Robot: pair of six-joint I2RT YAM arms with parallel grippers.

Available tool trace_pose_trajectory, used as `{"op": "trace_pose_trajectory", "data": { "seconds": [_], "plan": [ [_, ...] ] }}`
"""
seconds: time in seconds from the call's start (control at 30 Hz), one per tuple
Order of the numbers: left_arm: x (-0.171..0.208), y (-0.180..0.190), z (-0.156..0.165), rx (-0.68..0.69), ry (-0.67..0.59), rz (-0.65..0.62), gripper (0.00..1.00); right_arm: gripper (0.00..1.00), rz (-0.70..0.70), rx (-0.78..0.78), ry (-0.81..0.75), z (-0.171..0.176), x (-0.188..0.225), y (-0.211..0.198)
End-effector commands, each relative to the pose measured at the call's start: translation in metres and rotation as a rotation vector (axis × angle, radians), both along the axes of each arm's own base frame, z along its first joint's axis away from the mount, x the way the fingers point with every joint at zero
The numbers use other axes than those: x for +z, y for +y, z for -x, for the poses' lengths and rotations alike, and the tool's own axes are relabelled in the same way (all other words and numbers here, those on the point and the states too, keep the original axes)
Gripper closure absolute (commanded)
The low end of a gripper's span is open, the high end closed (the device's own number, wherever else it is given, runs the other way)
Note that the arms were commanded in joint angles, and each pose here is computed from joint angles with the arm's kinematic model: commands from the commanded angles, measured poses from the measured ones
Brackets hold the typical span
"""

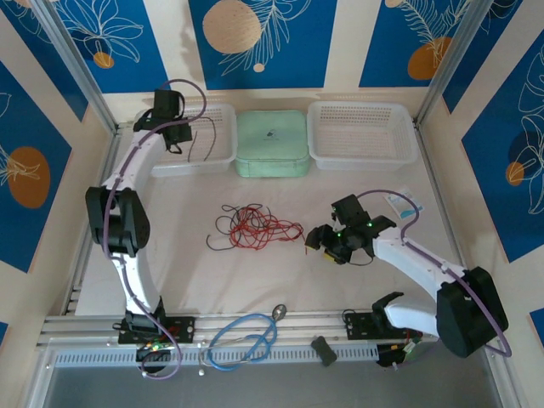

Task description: Untangle the cables

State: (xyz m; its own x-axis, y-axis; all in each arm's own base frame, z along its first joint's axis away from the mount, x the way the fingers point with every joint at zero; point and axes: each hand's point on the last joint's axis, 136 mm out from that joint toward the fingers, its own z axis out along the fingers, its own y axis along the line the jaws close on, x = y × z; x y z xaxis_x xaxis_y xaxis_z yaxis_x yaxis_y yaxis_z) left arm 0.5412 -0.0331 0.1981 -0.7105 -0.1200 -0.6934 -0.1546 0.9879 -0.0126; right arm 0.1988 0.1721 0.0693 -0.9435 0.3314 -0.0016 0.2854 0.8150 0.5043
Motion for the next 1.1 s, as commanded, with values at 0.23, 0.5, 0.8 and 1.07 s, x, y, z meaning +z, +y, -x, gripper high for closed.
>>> {"op": "trace_pose_trajectory", "data": {
  "seconds": [0.23,0.5,0.8,1.07],
  "plan": [
    [0.026,-0.033,-0.001,-0.108,0.026,0.183,0.26,0.45,0.303,0.158,0.000,-0.008,-0.012,0.006],
    [0.103,-0.046,0.026,-0.187,-0.080,0.226,0.08,0.50,0.359,0.377,-0.061,-0.002,0.002,0.065],
    [0.108,-0.046,0.123,-0.132,-0.054,0.321,0.07,0.52,0.357,0.480,-0.128,-0.013,0.029,0.117],
    [0.048,-0.042,0.203,-0.072,0.016,0.392,0.08,0.57,0.319,0.592,-0.191,-0.049,0.043,0.176]
  ]
}}
